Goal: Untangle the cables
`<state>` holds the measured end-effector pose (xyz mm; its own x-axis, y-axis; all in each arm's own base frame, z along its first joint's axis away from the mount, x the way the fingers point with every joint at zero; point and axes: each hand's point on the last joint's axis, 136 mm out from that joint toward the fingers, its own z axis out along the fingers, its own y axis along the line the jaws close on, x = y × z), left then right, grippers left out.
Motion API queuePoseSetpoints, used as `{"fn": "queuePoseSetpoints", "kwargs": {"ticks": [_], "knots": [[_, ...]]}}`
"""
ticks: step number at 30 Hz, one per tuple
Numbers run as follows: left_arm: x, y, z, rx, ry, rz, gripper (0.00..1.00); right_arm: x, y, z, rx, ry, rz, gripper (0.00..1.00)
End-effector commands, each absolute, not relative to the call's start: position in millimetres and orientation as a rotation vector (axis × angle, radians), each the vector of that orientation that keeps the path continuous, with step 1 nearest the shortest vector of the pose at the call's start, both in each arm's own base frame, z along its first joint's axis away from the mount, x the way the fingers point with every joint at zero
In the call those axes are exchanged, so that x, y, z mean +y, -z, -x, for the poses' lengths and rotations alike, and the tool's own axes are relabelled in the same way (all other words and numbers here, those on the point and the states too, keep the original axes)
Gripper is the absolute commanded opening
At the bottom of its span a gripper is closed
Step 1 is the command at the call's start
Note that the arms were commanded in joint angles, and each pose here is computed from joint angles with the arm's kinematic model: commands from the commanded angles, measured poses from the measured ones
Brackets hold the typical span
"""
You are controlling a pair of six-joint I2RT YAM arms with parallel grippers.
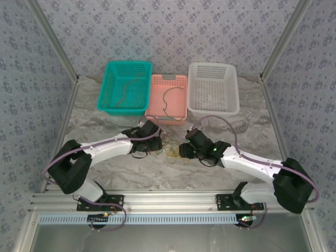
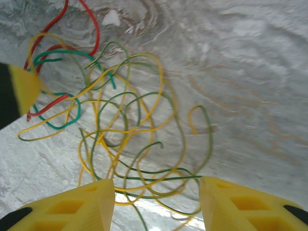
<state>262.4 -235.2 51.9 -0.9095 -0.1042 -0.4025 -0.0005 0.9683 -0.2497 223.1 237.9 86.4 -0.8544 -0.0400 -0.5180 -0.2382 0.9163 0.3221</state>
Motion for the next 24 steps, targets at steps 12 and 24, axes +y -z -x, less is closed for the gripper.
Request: {"fn": "queuePoseSetpoints", "kwargs": {"ticks": [12,24], "knots": [[-231.9,-57.3,-265.2,2.588,0.422,0.150,0.00,296.0,-45.4,-234.9,2.609,-0.554,0.208,0.22],[-152.5,-126.0,-253.8,2.438,0.350,0.304,0.00,160.5,-68.9,-243.8,2.547,-0.362,-0.099,0.00]]}}
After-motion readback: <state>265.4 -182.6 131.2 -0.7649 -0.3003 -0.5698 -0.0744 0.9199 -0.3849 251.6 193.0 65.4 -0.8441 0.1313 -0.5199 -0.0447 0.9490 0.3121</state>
